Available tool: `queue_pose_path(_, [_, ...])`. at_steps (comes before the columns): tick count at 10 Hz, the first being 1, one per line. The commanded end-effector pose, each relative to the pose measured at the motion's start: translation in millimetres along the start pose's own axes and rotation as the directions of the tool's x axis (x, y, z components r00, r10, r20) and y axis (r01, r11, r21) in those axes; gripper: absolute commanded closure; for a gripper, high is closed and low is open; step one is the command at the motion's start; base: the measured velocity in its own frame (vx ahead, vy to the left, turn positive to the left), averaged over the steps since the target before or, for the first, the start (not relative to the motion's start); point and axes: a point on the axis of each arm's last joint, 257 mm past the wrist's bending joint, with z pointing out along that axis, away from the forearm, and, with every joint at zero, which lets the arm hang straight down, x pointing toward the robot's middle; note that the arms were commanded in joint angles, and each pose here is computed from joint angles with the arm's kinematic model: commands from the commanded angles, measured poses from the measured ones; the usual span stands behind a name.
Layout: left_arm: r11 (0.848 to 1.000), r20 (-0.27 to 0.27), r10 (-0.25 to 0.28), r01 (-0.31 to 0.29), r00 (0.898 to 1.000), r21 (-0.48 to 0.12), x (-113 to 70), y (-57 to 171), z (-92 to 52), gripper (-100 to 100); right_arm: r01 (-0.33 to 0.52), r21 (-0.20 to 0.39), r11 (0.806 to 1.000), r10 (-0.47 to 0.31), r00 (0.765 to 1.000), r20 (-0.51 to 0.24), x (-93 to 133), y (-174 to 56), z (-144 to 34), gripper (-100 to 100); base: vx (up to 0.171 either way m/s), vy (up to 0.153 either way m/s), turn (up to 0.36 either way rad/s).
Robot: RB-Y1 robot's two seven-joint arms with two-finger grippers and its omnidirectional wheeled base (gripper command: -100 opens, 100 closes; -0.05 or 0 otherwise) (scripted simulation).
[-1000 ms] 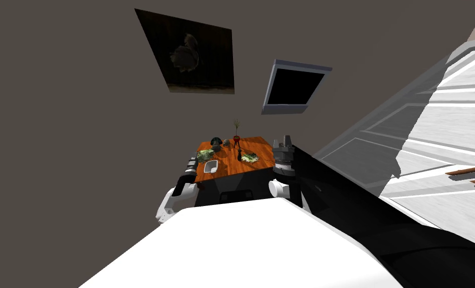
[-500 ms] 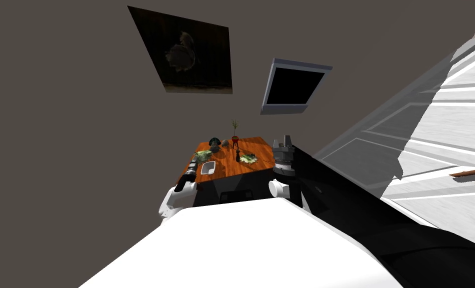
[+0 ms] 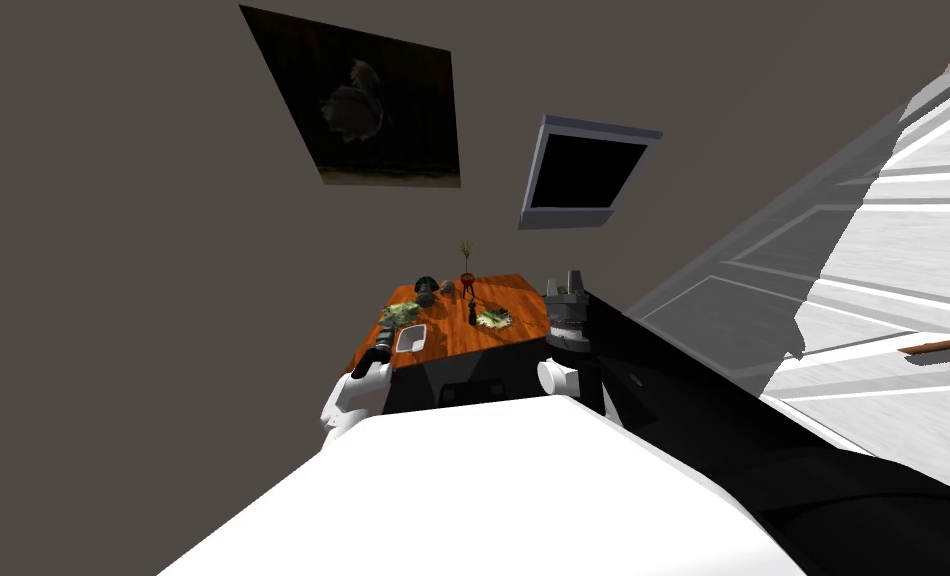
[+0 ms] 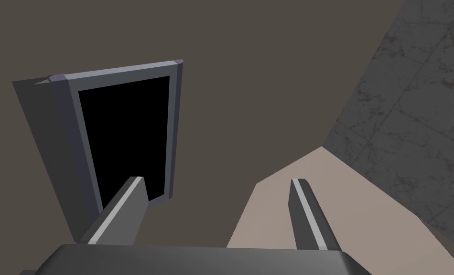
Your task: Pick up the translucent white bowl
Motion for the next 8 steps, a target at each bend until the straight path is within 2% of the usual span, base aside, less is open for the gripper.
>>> queue_pose_path(1, [0.996, 0.002, -0.01, 0.01, 1.0, -0.088, -6.2, 32, 2.9, -100, 0.0, 0.0, 1.0, 0.0, 1.0, 0.0, 0, 0, 0.0, 0, 0.035, -0.039, -0.041])
queue_pose_path(2, [0.995, 0.0, -0.01, 0.01, 1.0, -0.097, -5.8, 35, 2.6, -100, 0.0, 0.0, 1.0, 0.0, 1.0, 0.0, 0, 0, 0.0, 0, 0.026, -0.034, -0.009])
queue_pose_path(3, [0.99, 0.003, -0.018, 0.019, 1.0, -0.141, -7.9, 50, 5.6, -100, 0.0, 0.0, 1.0, 0.0, 1.0, 0.0, 0, 0, 0.0, 0, 0.029, -0.034, -0.024])
queue_pose_path(4, [0.988, 0.001, -0.019, 0.019, 1.0, -0.154, -7.4, 54, 5.1, -100, 0.0, 0.0, 1.0, 0.0, 1.0, 0.0, 0, 0, 0.0, 0, 0.021, -0.02, -0.011])
queue_pose_path(6, [0.967, 0.003, -0.04, 0.04, 0.999, -0.252, -9.4, 87, 7.8, -100, 0.0, 0.0, 1.0, 0.0, 1.0, 0.0, 0, 0, 0.0, 0, 0.024, -0.017, -0.041])
queue_pose_path(7, [0.965, 0.002, -0.041, 0.04, 0.999, -0.261, -8.9, 90, 7.3, -100, 0.0, 0.0, 1.0, 0.0, 1.0, 0.0, 0, 0, 0.0, 0, 0.023, -0.014, -0.021])
queue_pose_path(8, [0.949, 0.003, -0.053, 0.052, 0.999, -0.31, -8.8, 106, 7.2, -100, 0.0, 0.0, 1.0, 0.0, 1.0, 0.0, 0, 0, 0.0, 0, 0.021, -0.012, -0.03])
